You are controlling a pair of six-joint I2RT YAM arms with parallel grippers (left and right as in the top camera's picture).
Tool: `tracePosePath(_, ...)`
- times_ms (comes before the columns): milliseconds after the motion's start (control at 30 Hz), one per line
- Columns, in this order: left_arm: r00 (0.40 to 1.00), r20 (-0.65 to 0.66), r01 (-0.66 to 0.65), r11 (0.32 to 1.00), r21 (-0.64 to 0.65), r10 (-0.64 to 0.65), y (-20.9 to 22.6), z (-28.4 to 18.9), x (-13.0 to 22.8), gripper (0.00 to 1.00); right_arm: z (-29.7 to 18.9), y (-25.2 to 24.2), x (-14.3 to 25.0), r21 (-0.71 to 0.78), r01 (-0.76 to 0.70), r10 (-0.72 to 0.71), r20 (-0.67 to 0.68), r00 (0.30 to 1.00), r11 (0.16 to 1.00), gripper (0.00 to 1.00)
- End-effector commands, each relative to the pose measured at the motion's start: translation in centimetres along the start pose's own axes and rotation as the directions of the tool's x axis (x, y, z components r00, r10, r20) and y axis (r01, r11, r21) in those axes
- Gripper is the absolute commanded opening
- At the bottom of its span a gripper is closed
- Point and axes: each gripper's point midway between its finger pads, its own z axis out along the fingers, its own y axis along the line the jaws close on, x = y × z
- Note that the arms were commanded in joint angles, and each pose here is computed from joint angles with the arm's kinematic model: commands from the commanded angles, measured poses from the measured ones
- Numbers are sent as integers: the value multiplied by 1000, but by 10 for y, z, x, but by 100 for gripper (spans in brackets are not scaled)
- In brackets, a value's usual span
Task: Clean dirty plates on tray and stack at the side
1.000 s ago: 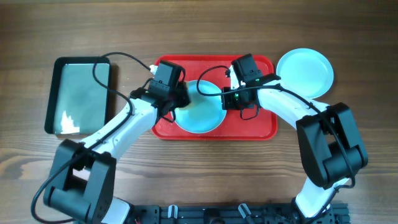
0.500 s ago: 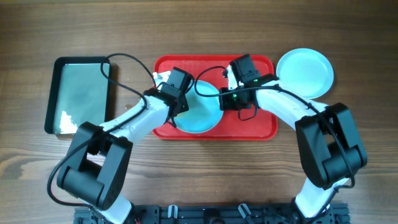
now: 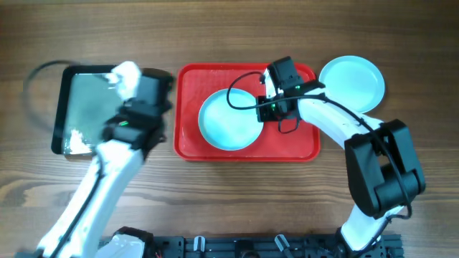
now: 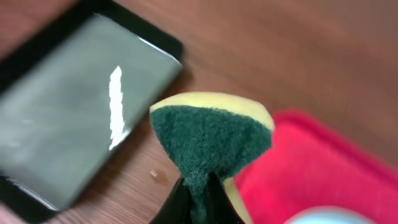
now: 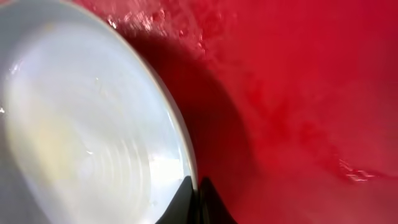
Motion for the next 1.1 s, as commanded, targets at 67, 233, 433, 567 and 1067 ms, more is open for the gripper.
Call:
tracePosePath(67,976,26,217,968,-129,-216,75,7,-33,4,-89,10,-70,336,252,-328,193,925,908,4)
tracePosePath(233,945,-24,315,931,-183,-325,113,23,-33,4,-157,44,-102,708,387,-651,136,747,591,4)
tracePosePath(433,926,-67,347,909,-230,-370,132,41,-25,4,-218,108,-108,926,359,-835,-103,540,118,4)
tracePosePath(567,926,-91,335,908,-251,-366,133,49,-18,4,-260,155,-104,967,252,-858,-159,489,-35,4)
tracePosePath(1067,924,-112,330,909,-253,-366,131,55,-13,4,-252,156,-105,943,-8,-802,287,525,332,4)
